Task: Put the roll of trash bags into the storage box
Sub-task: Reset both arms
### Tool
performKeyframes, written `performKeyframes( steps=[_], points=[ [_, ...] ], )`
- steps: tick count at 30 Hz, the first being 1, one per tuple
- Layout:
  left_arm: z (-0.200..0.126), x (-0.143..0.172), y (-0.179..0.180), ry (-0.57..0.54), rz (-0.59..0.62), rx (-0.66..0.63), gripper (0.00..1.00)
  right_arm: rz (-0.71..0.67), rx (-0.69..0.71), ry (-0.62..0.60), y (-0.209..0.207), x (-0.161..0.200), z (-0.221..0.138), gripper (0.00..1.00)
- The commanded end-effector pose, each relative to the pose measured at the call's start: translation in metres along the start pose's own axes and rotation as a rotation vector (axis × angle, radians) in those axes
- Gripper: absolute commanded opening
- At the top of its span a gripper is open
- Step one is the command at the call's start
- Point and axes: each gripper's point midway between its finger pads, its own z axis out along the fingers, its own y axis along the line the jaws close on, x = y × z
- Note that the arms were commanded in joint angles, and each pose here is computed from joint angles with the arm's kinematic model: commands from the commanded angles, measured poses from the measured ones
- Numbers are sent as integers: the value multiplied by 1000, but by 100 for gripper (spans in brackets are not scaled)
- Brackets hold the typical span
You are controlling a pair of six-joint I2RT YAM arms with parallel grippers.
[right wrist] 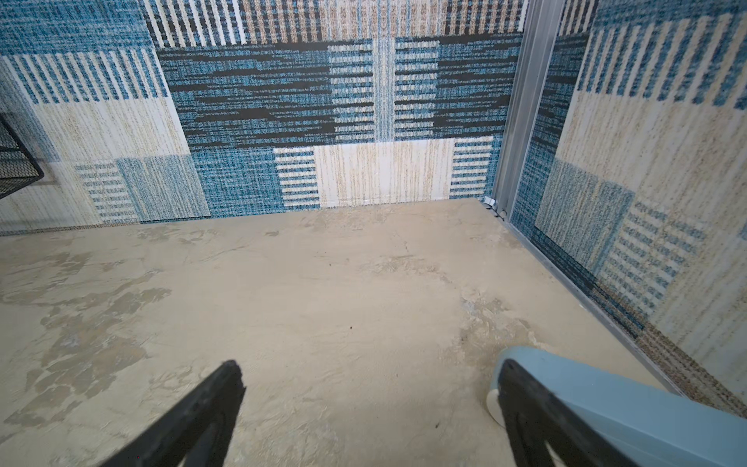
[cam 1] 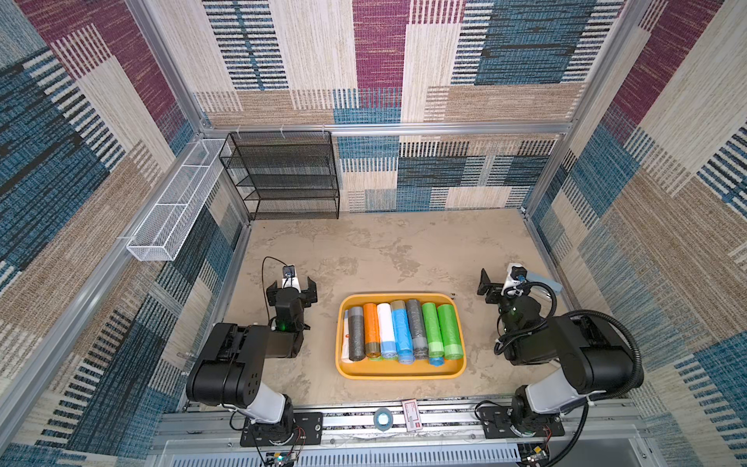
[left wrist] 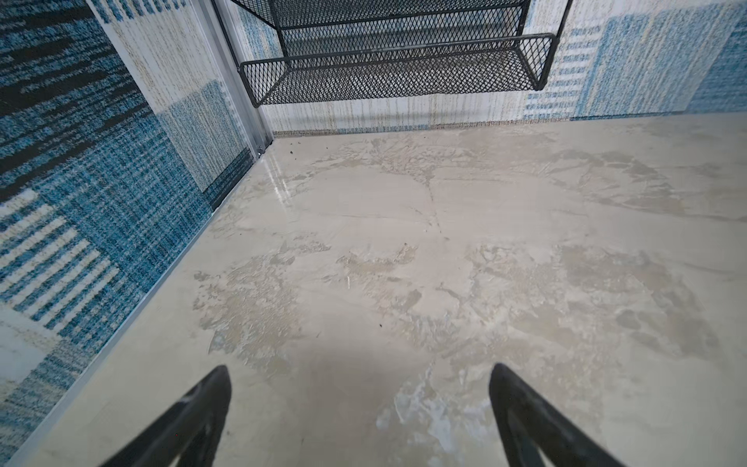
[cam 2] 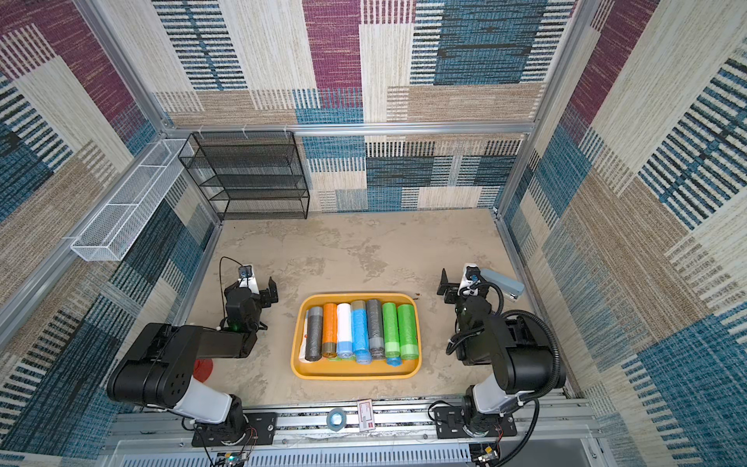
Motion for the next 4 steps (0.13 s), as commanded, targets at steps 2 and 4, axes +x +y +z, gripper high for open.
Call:
performKeyframes(
  steps=[2, 4],
  points=[
    [6, 0, -1, 28, 1, 36, 100, -9, -5, -39, 1, -10, 0, 99],
    [4, 0, 0, 16, -3, 34, 100, -9, -6, -38, 1, -9, 0, 99]
  ],
)
